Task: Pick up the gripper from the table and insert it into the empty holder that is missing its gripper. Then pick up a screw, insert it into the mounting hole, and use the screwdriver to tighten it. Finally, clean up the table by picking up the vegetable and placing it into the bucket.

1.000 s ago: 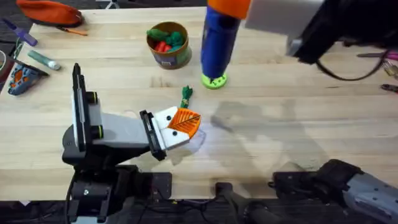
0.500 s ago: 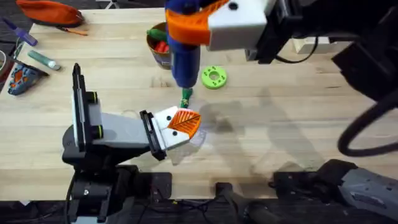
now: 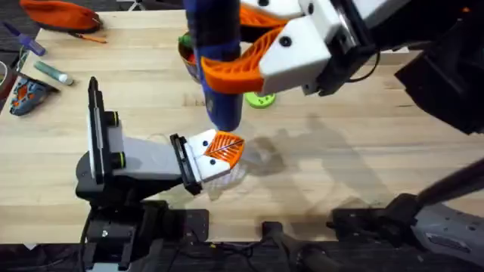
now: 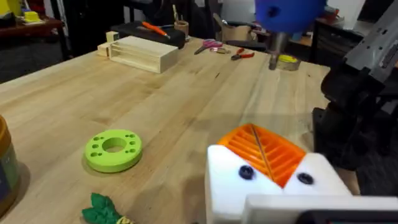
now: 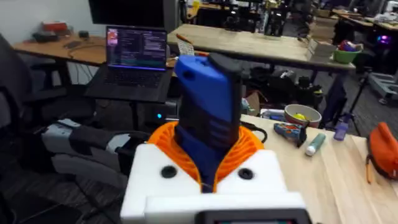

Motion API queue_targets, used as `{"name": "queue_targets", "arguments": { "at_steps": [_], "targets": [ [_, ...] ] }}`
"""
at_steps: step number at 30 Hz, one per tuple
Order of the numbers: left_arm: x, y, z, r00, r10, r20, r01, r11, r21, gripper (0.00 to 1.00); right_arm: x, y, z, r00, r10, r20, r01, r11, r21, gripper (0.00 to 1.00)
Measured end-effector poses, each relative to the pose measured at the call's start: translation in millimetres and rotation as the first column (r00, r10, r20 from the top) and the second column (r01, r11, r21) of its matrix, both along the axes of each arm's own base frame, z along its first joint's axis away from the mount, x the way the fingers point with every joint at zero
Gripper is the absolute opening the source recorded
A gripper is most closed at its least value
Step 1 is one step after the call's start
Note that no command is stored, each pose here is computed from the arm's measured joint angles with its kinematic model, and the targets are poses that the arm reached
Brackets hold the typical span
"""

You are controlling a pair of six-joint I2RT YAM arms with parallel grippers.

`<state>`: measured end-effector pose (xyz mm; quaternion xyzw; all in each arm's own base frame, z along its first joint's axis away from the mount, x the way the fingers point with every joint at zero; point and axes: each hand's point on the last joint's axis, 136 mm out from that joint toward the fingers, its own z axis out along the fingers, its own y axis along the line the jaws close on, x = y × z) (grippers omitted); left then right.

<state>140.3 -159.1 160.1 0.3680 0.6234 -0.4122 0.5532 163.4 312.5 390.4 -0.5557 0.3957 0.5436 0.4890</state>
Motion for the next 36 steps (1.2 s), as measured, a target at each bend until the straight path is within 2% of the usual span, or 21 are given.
{"name": "queue_targets", "arguments": {
  "at_steps": [14,28,36],
  "targets": [
    [0.0,0.0,0.0,1.0,0.0,0.0,0.0,1.0,0.0,0.008,2.4,19.9,-15.8,0.999,0.048,0.008,-0.048,0.999,-0.002,0.066],
    [0.0,0.0,0.0,1.0,0.0,0.0,0.0,1.0,0.0,0.008,-5.3,24.7,-14.7,0.997,0.073,0.023,-0.073,0.997,0.007,0.066],
    [0.0,0.0,0.0,1.0,0.0,0.0,0.0,1.0,0.0,0.008,-2.4,33.9,-27.8,0.996,0.091,-0.006,-0.091,0.996,-0.014,0.066]
  ]
}}
